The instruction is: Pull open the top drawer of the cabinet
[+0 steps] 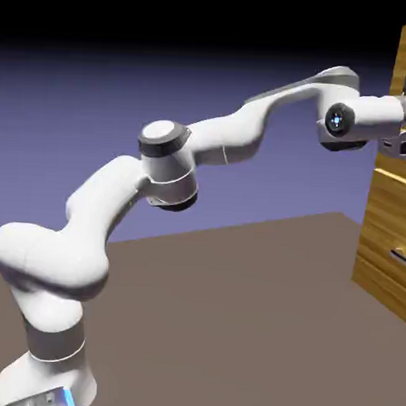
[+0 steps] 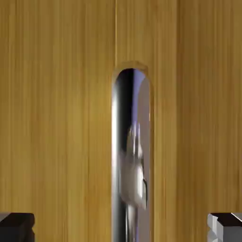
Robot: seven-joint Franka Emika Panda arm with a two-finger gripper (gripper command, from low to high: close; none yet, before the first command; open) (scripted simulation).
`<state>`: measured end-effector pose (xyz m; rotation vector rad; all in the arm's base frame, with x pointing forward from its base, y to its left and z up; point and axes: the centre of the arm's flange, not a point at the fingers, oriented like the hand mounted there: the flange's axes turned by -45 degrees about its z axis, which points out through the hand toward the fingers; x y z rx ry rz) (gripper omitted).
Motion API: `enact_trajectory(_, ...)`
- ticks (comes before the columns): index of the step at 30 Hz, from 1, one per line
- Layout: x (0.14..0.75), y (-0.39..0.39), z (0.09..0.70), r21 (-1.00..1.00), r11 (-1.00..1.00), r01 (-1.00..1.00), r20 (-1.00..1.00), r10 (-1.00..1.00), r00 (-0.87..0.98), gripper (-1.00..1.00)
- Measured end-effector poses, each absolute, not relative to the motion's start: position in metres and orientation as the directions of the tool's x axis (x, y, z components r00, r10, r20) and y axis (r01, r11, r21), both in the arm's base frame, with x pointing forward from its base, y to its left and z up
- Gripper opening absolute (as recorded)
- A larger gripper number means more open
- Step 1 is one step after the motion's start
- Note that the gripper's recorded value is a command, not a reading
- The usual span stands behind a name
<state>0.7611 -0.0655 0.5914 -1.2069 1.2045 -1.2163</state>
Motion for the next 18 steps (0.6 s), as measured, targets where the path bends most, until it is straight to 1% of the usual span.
enact_trajectory(4, 0.778, -0.066, 0.587, -1.0, -0.001, 0.002, 0.001, -1.0, 0.0, 0.0)
enact_trajectory(5, 0.782, -0.066, 0.585, -1.0, 0.0, 0.0, 0.0, -1.0, 0.001, -1.0)
enact_trajectory(10, 0.772, -0.066, 0.585, -1.0, 0.0, 0.001, 0.0, -1.0, 0.001, -1.0)
enact_trajectory(18, 0.733, -0.066, 0.585, -1.0, 0.0, 0.001, 0.0, -1.0, 0.001, -1.0)
